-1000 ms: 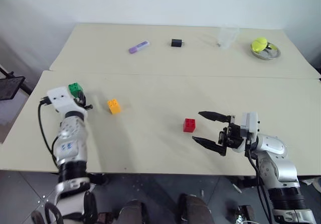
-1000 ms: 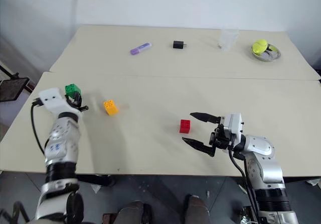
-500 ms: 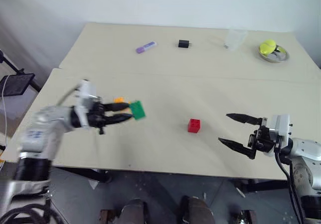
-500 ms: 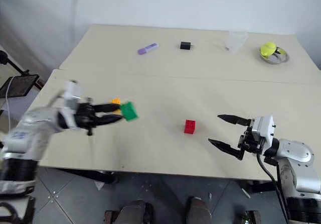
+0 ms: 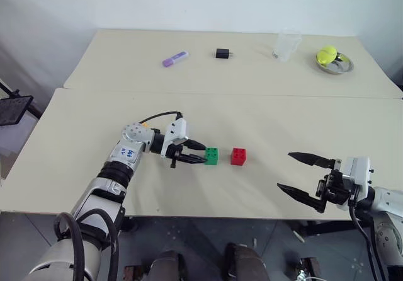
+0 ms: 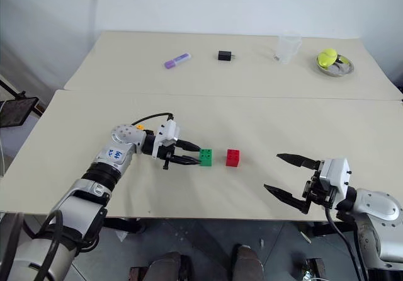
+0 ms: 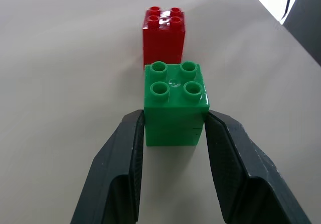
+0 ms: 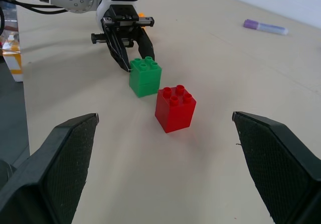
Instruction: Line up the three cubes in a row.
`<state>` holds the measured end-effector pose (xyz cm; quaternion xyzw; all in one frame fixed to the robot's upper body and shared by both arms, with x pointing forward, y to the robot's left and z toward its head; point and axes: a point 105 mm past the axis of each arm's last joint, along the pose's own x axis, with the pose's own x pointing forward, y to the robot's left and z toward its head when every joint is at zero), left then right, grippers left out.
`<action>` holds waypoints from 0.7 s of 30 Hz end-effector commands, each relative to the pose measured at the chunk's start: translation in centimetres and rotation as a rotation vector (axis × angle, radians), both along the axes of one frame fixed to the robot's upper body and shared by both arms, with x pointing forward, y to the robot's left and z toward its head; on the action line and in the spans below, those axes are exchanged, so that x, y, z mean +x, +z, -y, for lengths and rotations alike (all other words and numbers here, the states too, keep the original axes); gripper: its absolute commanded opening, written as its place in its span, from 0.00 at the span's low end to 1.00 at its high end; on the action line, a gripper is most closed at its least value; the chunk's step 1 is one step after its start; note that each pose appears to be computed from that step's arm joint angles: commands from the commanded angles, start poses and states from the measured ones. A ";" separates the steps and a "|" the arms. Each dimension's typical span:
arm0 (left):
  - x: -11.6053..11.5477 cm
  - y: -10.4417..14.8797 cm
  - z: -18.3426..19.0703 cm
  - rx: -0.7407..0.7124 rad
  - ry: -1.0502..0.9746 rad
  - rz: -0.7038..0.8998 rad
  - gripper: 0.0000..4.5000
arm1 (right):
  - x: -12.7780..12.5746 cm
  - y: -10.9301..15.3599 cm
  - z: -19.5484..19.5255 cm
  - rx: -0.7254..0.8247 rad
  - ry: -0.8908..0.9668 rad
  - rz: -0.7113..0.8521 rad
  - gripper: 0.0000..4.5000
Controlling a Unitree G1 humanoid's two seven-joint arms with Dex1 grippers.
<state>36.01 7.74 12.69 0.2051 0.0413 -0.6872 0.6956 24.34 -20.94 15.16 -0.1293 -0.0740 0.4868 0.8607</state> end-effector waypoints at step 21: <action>-8.2 3.4 -17.3 -0.394 0.793 0.182 0.99 | 1.3 1.8 -5.8 0.120 0.251 0.086 1.00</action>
